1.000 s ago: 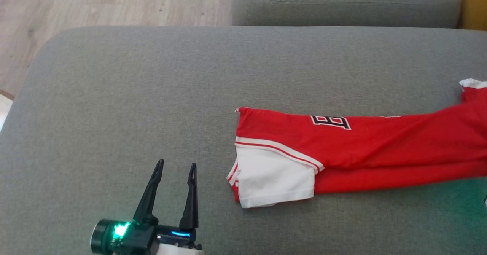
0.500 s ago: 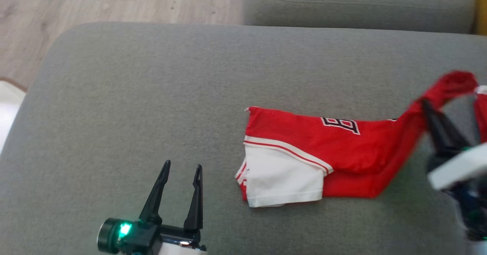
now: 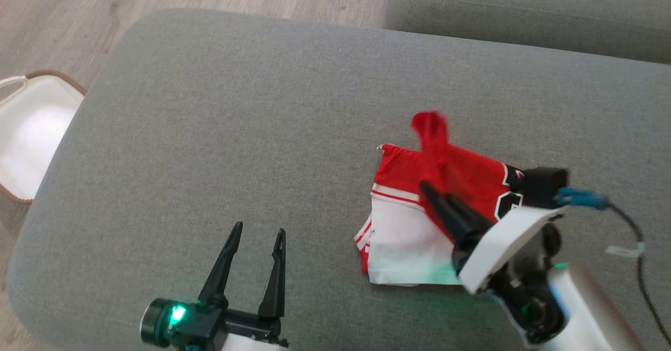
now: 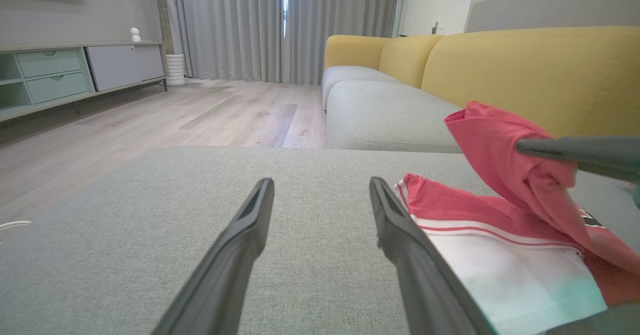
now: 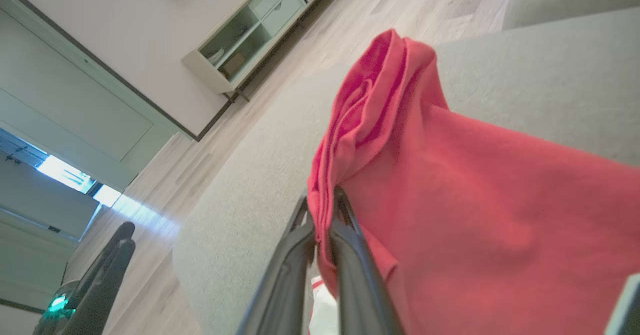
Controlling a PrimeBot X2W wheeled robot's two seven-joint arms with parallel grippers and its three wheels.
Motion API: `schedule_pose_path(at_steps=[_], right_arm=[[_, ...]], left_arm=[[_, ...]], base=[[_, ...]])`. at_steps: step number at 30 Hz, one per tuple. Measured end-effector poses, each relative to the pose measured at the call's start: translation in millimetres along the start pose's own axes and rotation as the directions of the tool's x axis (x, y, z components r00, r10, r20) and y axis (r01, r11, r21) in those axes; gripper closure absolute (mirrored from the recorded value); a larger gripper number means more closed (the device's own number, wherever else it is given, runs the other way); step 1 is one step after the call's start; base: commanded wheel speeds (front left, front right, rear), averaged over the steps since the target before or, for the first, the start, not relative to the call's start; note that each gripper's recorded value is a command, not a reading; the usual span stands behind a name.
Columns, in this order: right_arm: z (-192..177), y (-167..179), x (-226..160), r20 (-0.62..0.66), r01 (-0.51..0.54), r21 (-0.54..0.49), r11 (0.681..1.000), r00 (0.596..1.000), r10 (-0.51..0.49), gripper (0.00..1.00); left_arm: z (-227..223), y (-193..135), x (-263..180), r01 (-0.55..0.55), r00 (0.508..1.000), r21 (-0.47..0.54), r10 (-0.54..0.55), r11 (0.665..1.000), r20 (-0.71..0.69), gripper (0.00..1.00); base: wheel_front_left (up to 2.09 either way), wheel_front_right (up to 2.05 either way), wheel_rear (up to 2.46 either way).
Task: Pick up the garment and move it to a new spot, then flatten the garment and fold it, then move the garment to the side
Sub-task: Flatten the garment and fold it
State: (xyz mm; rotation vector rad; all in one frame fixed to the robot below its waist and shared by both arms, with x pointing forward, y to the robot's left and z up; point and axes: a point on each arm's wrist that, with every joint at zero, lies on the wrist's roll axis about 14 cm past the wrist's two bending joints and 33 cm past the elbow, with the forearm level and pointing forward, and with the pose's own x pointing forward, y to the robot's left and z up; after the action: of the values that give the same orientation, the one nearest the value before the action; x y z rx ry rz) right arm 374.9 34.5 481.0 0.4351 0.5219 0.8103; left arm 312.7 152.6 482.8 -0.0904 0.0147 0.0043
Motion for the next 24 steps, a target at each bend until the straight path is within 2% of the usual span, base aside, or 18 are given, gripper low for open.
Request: schedule_pose_path(at_steps=[3,4,5,6,8,10,14,19,24], right_arm=[[-24,7,8,-0.072,-0.023,0.016,1.000,0.997,0.024,1.00],[-31,8,10,-0.090,-0.025,0.023,0.999,0.996,0.027,0.92],[-36,9,12,-0.098,-0.027,0.029,0.999,0.995,0.029,0.33],[-39,10,14,-0.097,-0.026,0.036,0.999,0.995,0.030,0.00],[-42,16,17,-0.093,-0.040,0.042,0.998,0.995,0.044,0.00],[-30,24,18,-0.040,-0.065,0.034,0.997,0.997,0.066,0.00],[0,11,2,0.083,-0.028,-0.032,0.999,0.996,0.031,0.00],[38,-27,-42,0.295,0.132,-0.123,0.984,0.951,-0.091,0.00],[26,-70,-97,0.418,0.333,-0.131,0.934,0.873,-0.252,0.00]], left_arm=[[-2,3,0,-0.010,1.000,0.000,0.010,1.000,-0.006,0.00],[-2,4,0,-0.014,1.000,0.001,0.014,1.000,-0.007,0.00],[-2,4,1,-0.015,1.000,-0.001,0.015,1.000,-0.009,0.00],[-3,4,1,-0.015,1.000,-0.002,0.015,1.000,-0.011,0.00],[-4,2,2,-0.006,1.000,-0.005,0.006,1.000,-0.013,0.00],[-3,0,4,-0.002,1.000,-0.009,0.002,1.000,-0.009,0.00],[4,0,6,0.003,1.000,-0.002,-0.003,1.000,0.016,0.00],[15,6,3,-0.025,0.998,-0.002,0.025,1.000,0.059,0.00],[8,5,-10,-0.031,0.999,-0.006,0.031,1.000,0.043,0.00]], base=[[0.00,0.00,0.00],[0.00,0.00,0.00],[0.00,0.00,0.00],[0.00,0.00,0.00],[0.00,0.00,0.00],[0.00,0.00,0.00],[0.00,0.00,0.00],[0.00,0.00,0.00],[0.00,0.00,0.00]])
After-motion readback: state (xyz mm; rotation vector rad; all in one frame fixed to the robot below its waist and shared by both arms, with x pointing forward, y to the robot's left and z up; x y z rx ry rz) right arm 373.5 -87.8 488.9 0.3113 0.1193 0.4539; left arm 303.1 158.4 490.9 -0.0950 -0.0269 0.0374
